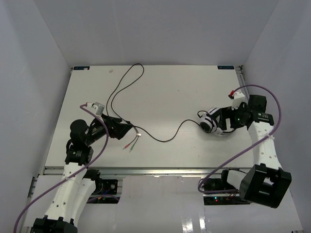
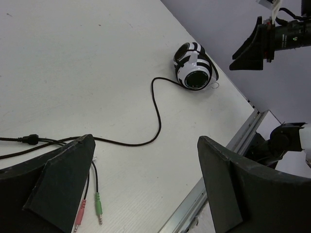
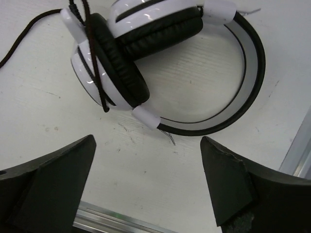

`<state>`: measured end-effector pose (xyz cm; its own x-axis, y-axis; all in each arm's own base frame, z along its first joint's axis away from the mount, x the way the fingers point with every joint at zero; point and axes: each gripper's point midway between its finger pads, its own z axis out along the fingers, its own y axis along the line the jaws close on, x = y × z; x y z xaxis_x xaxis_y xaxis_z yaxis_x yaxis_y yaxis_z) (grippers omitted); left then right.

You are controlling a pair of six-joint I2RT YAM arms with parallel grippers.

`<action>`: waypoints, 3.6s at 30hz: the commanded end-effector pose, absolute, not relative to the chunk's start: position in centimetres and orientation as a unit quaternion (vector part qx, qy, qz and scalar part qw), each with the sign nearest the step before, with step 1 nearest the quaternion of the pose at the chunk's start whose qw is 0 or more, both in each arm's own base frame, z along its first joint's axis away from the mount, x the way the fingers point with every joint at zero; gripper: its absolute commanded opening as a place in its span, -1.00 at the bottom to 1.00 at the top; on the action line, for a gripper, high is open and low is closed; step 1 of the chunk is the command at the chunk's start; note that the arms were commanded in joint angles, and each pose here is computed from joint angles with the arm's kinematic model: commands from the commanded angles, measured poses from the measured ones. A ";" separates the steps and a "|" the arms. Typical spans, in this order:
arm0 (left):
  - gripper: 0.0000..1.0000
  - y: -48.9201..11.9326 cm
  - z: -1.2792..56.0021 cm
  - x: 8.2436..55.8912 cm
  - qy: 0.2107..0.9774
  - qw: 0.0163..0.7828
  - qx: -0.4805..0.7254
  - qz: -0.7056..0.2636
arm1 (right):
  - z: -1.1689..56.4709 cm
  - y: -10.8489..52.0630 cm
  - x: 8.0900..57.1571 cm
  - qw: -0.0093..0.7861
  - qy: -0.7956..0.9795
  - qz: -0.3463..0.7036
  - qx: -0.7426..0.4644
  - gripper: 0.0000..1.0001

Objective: Wrap the headphones

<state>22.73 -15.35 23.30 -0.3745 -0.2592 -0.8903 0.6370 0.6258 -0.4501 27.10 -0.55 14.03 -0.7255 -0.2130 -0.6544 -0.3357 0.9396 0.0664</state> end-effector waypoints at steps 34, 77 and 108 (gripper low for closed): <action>0.96 -17.5 24.7 20.0 0.672 0.532 0.198 -0.477 | 3.7 -5.7 32.7 0.226 0.960 0.125 0.105 -0.85; 0.78 -38.9 6.9 18.6 0.593 0.522 0.559 -0.253 | 35.2 9.1 27.0 0.510 0.784 0.316 -0.159 -0.85; -1.00 -32.6 9.9 23.9 0.685 0.446 0.483 -0.315 | 29.6 15.1 19.4 0.450 0.741 0.333 -0.372 -0.85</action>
<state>23.81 -32.75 6.16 -0.0895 0.4368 -0.8951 0.9041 0.4127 0.1110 21.56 14.21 31.01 -0.3636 -0.1873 -0.9125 -0.7954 0.5724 0.1994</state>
